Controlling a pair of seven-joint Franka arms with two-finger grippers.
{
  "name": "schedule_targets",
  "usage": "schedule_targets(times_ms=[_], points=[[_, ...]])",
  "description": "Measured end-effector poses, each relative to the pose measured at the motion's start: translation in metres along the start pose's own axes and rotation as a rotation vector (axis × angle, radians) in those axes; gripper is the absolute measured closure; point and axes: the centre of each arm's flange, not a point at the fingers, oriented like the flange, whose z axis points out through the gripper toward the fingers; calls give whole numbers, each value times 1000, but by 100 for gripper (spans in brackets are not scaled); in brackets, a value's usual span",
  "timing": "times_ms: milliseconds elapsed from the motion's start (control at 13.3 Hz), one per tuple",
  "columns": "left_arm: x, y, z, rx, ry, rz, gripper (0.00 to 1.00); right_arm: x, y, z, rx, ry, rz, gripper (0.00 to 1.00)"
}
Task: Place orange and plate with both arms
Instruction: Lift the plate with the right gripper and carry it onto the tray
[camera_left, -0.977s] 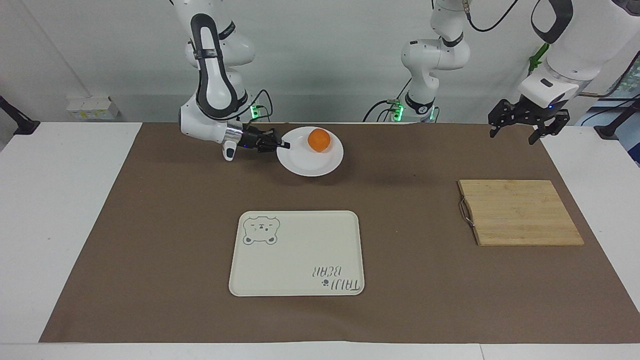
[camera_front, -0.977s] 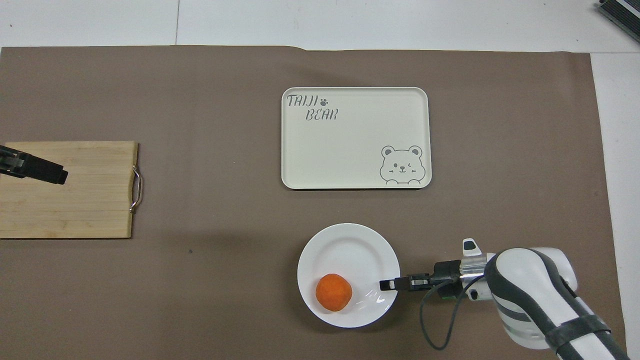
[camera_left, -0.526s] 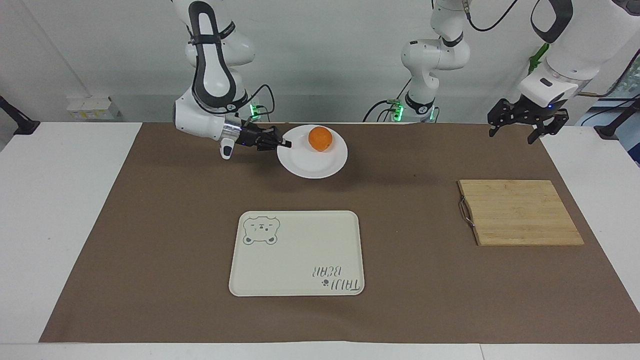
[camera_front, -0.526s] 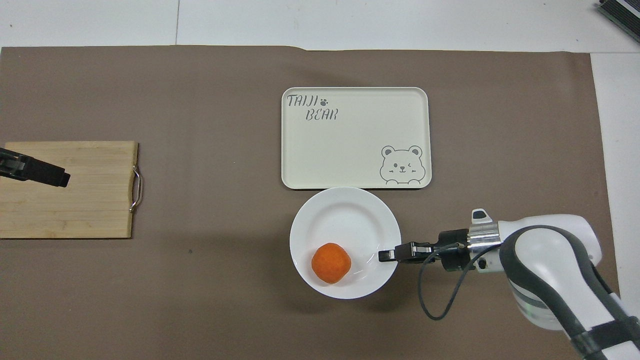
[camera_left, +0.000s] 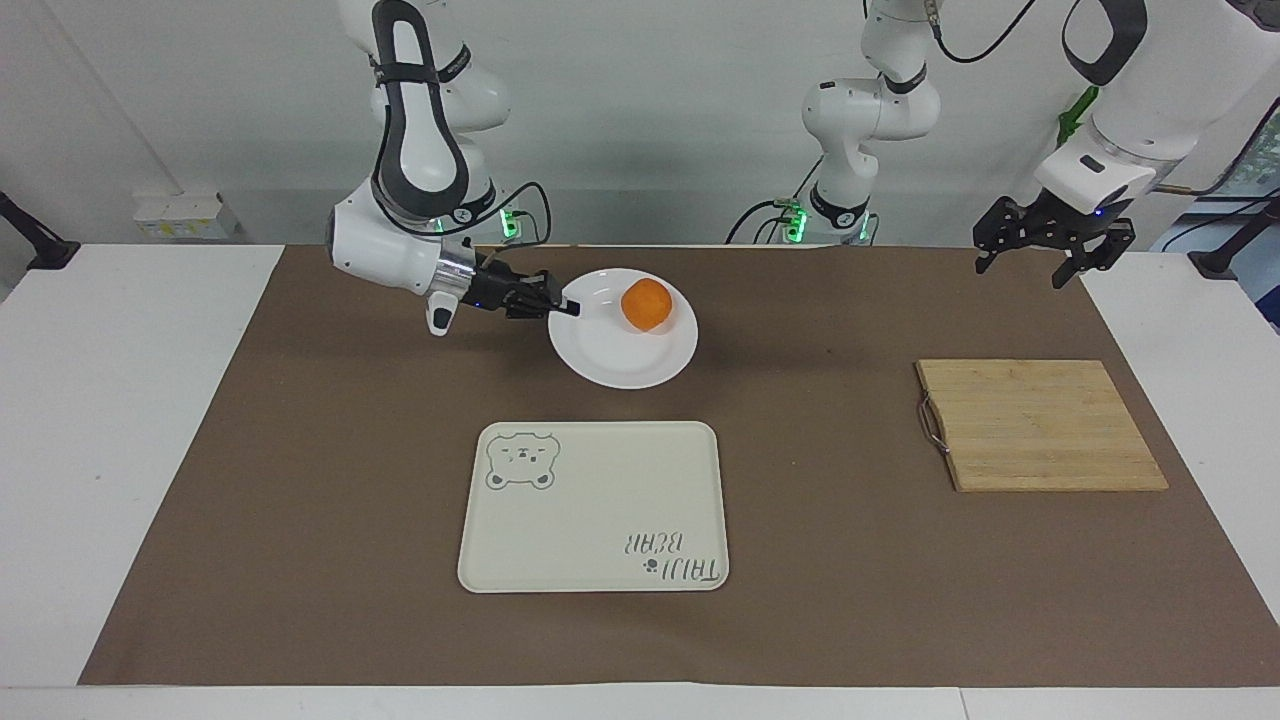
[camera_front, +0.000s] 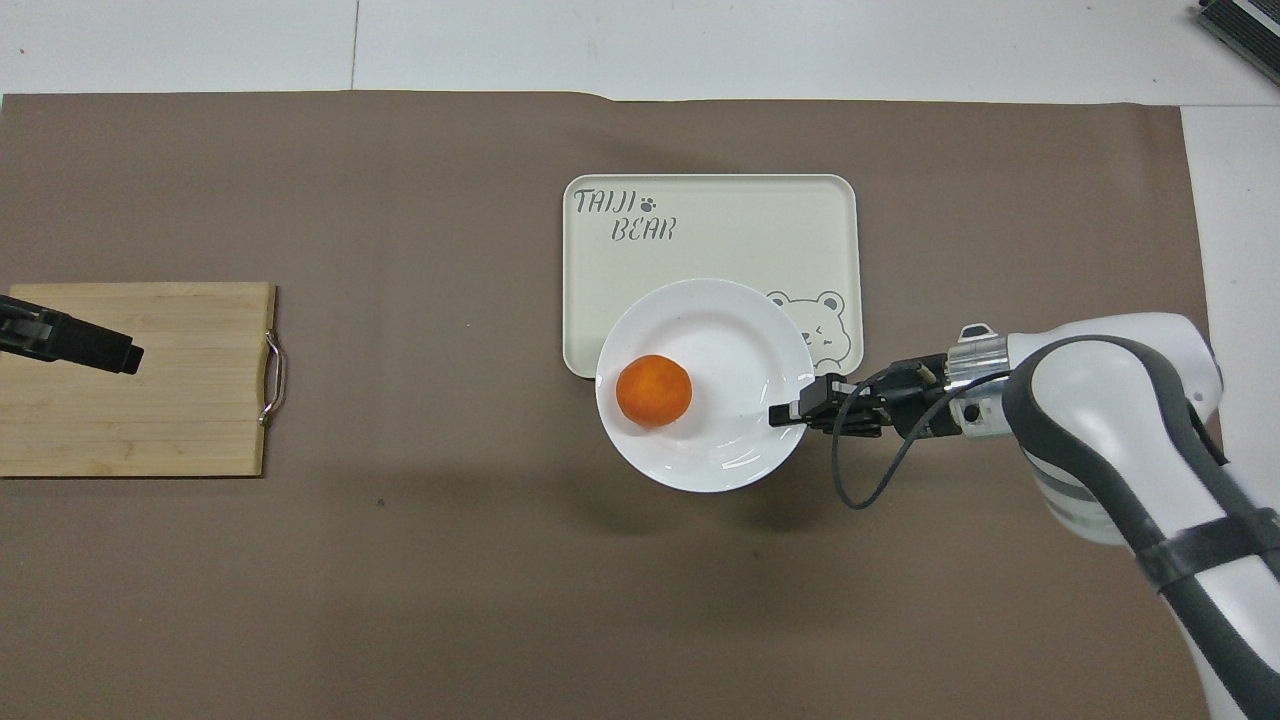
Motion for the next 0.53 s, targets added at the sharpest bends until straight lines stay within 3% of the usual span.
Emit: schedule_targets(times_ms=[526], points=[[-4, 2, -8, -7, 17, -15, 0, 85, 9, -5, 11, 38, 10, 96]])
